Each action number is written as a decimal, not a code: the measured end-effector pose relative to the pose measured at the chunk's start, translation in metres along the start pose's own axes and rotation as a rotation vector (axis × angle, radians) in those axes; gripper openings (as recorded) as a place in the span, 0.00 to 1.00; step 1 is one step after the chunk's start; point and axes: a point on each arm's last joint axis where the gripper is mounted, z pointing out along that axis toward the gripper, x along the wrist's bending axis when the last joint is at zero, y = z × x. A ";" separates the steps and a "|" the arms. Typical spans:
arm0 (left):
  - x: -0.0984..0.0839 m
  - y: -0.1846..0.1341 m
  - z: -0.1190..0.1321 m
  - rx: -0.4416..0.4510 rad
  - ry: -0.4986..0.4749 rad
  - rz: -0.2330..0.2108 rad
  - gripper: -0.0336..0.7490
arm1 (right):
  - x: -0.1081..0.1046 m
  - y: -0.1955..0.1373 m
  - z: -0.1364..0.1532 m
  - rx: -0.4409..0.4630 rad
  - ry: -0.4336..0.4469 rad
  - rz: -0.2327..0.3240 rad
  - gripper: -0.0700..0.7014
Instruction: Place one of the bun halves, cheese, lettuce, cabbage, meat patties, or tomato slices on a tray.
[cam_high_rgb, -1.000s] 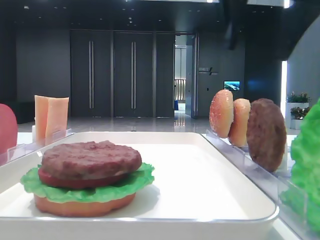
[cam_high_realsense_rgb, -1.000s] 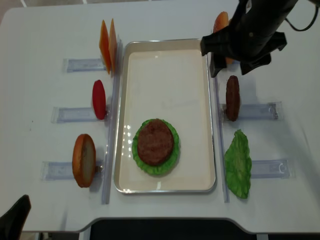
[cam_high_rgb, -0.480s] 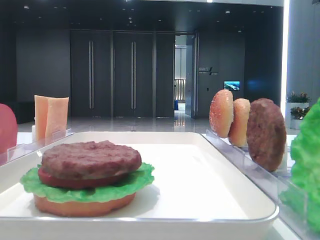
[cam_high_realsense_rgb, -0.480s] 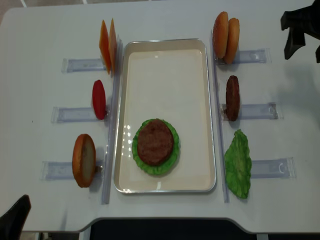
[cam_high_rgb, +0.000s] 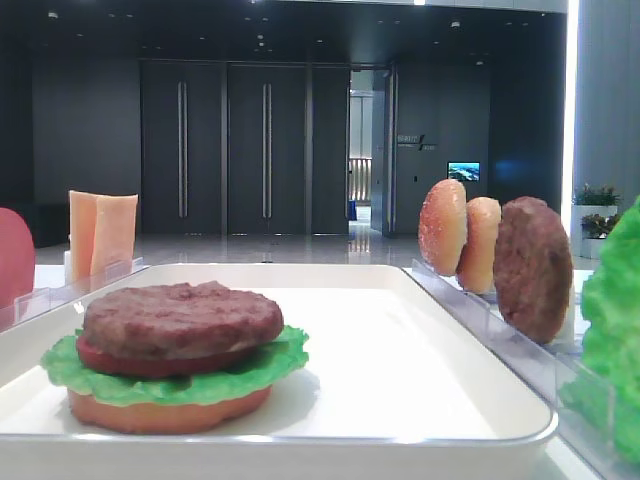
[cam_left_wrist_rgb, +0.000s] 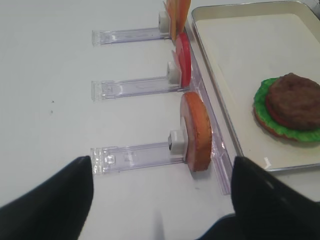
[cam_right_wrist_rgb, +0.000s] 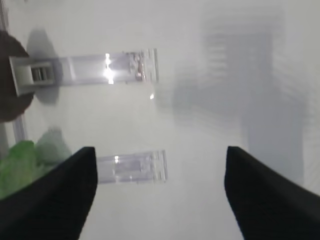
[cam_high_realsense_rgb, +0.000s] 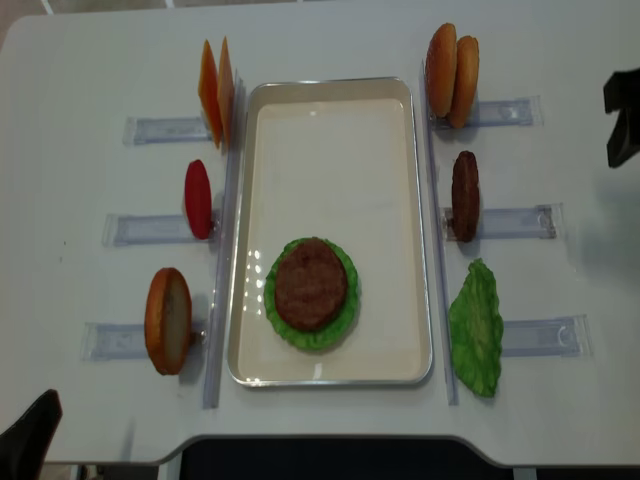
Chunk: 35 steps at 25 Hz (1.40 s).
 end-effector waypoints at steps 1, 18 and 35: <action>0.000 0.000 0.000 0.000 0.000 0.000 0.89 | 0.000 -0.013 -0.003 -0.005 -0.002 -0.001 0.75; 0.000 0.000 0.000 0.000 0.000 0.000 0.89 | -0.004 -0.196 -0.050 -0.466 0.004 -0.006 0.75; 0.000 0.000 0.000 0.000 0.000 0.000 0.89 | -0.008 -0.263 -0.025 -0.801 0.005 -0.065 0.74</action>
